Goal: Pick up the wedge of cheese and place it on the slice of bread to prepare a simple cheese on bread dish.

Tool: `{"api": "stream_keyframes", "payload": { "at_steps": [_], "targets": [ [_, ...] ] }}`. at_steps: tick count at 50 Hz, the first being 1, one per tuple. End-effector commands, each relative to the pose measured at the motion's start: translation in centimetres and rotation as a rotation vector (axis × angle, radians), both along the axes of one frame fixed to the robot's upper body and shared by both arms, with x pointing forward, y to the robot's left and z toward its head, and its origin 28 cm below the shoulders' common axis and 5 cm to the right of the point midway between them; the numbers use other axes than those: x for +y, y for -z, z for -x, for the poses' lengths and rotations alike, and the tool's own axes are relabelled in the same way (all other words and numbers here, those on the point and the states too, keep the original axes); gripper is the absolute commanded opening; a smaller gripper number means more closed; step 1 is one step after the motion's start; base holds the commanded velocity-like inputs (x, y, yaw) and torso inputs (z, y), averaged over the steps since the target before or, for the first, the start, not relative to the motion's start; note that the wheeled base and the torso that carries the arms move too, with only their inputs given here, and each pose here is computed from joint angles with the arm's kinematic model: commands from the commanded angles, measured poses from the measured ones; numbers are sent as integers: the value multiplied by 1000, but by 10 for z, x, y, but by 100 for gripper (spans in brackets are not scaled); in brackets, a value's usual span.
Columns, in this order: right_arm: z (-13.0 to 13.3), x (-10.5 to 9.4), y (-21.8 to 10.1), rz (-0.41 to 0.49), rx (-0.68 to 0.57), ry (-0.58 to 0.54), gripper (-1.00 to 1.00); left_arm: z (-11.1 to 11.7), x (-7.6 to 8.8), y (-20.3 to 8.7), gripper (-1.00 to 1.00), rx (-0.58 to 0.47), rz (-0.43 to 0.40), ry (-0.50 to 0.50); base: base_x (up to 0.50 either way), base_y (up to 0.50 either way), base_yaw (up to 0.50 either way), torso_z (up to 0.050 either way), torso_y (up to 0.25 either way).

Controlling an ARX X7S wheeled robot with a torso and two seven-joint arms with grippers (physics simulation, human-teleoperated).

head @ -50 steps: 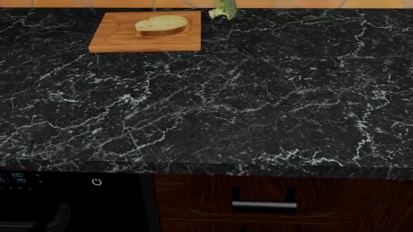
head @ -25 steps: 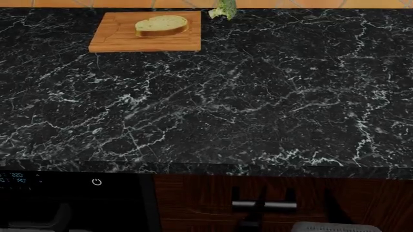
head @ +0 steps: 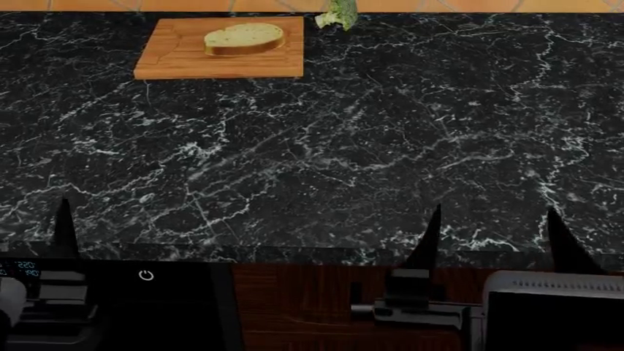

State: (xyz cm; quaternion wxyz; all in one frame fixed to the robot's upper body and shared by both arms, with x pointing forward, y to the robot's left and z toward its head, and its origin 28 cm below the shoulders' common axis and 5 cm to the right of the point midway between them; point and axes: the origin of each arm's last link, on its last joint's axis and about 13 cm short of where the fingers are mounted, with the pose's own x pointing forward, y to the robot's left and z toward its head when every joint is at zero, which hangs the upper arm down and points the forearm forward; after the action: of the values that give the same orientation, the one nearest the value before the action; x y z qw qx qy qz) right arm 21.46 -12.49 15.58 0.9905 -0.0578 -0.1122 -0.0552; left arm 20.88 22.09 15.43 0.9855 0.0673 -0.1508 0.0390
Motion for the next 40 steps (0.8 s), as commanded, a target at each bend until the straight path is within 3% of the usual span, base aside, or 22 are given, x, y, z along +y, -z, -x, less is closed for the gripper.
{"api": "stream_keyframes", "payload": {
  "at_steps": [1,14,40],
  "targets": [
    [-3,-8,-22,22,-43,31,100,-2,6,-31,100,-69,-29,-28,0,0,0,0,0],
    [-12,-19,-53,56,-76,58,100,-6,22,-63,100,-122,-27,-104,0,0,0,0,0],
    [-23,-22,-88,90,-139,55,100,-7,24,-90,100,-176,-59,-108,31,12,0,0,0]
  ]
}}
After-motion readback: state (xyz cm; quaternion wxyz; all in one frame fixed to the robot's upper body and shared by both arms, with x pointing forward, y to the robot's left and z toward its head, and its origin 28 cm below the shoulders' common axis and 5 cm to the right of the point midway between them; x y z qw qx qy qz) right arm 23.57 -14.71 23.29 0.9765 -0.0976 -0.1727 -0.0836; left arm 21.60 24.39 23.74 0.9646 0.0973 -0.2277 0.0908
